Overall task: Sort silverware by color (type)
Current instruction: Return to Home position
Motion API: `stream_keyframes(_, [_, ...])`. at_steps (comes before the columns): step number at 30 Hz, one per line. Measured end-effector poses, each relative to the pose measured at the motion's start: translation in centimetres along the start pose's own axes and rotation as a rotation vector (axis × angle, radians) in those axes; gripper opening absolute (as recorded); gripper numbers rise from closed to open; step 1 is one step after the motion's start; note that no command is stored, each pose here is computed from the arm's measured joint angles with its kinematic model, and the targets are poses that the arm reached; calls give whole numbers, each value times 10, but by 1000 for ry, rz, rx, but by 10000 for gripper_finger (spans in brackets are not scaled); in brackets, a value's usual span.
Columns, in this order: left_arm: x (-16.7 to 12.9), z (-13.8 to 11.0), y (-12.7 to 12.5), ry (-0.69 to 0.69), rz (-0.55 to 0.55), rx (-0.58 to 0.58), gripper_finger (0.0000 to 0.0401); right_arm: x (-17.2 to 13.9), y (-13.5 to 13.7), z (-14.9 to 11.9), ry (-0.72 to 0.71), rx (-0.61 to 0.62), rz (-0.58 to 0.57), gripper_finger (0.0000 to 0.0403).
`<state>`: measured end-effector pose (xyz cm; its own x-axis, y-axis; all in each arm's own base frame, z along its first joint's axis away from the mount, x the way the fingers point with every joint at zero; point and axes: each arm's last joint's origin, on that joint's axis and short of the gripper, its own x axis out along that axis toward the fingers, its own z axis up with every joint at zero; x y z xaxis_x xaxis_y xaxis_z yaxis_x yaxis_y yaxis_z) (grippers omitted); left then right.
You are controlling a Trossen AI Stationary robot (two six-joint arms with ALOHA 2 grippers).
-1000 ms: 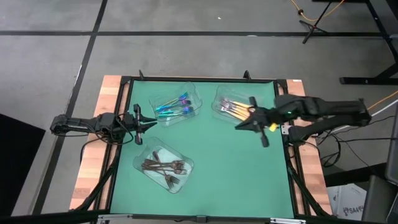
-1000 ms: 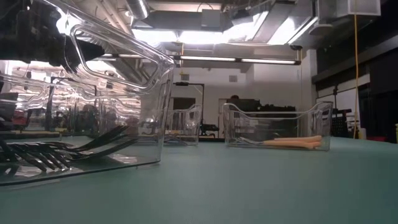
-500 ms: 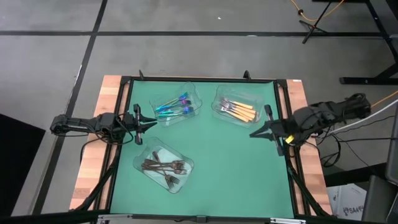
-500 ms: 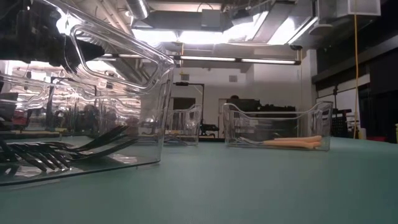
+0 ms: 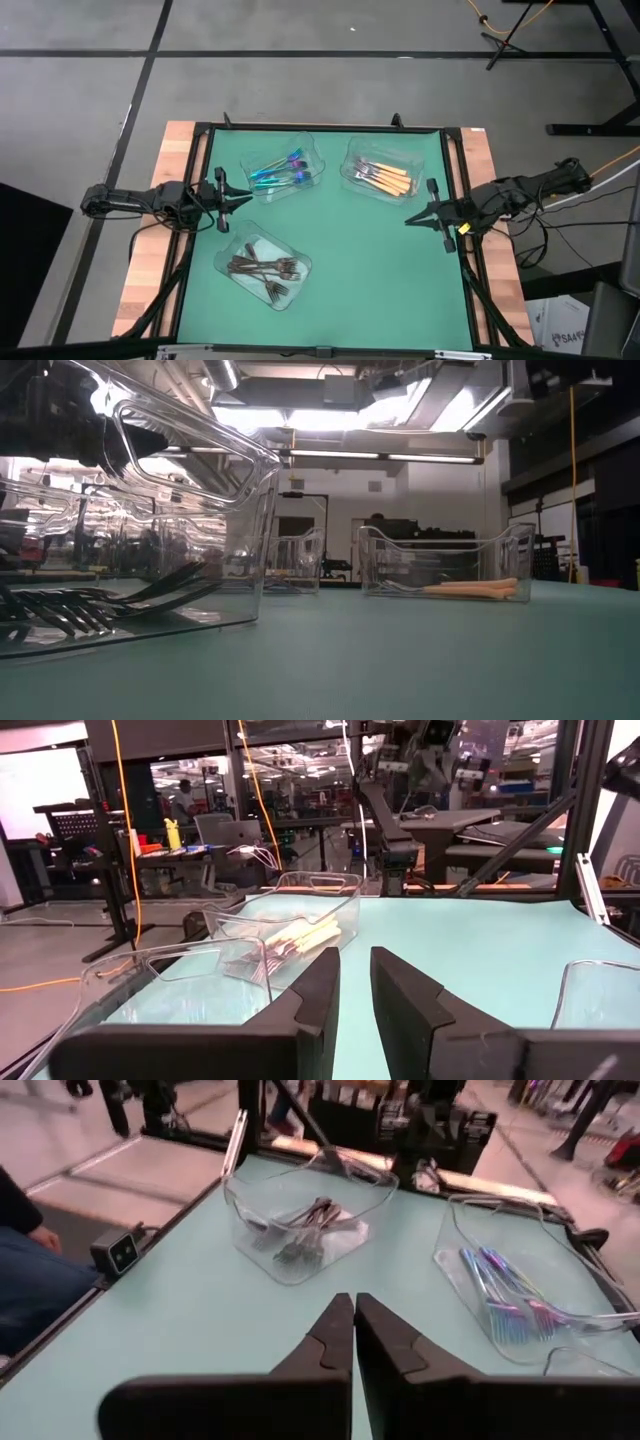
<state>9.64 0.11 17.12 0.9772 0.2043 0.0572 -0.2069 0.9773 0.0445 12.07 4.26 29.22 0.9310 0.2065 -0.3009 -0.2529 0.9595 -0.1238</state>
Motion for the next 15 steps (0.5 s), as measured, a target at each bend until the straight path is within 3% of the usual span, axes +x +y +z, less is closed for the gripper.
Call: stream_keyframes(15, [0, 0, 0, 0, 0, 0, 53, -19, 1, -91, -231, 129, -133, 5])
